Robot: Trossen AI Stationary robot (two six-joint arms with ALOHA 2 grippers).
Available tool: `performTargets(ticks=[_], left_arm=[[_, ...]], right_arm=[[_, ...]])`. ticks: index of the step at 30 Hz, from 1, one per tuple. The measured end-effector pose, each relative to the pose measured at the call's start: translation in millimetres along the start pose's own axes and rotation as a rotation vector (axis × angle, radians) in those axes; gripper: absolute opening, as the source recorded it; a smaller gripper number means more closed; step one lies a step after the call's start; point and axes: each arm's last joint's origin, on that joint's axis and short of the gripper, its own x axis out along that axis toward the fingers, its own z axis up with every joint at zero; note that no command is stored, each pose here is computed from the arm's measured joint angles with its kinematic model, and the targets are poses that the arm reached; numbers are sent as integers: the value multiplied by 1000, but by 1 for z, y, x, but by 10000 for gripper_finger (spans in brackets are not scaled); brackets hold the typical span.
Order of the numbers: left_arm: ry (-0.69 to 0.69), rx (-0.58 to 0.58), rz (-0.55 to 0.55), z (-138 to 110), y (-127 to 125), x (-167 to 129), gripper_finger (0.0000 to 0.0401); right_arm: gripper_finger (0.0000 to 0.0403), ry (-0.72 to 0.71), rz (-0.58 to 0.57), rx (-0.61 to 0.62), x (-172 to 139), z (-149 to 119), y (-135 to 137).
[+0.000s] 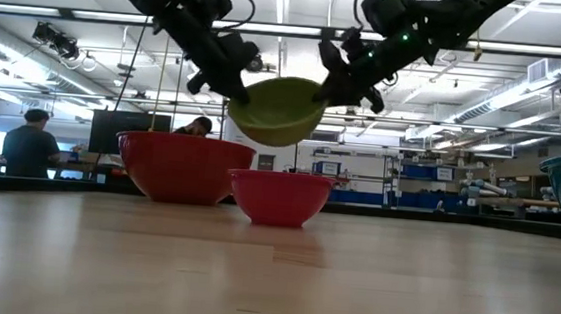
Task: Nest bowls inside each other
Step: Stack the green bowl on top of the orange bowl
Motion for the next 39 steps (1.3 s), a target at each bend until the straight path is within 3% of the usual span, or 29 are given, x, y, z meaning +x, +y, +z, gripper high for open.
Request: performTargets(ticks=[4, 11, 14, 19, 25, 33, 39], left_arm=[[16, -37, 19, 11, 10, -17, 12], [94, -21, 91, 32, 27, -46, 12], [299, -45, 149, 9, 43, -45, 12], [460, -149, 209, -36, 65, -32, 12], [522, -252, 210, -73, 75, -23, 12], [507, -250, 297, -81, 78, -20, 61], [493, -256, 317, -80, 84, -21, 120]], right_arm=[[143, -87, 68, -7, -7, 14, 2], [153, -198, 15, -14, -15, 34, -15], [153, -186, 2, 0, -14, 36, -27], [154, -141, 15, 31, -11, 36, -42], [154, -51, 5, 37, -10, 30, -53], [155, 101, -1, 46, -10, 16, -56], [156, 229, 2, 208, -12, 5, -57]])
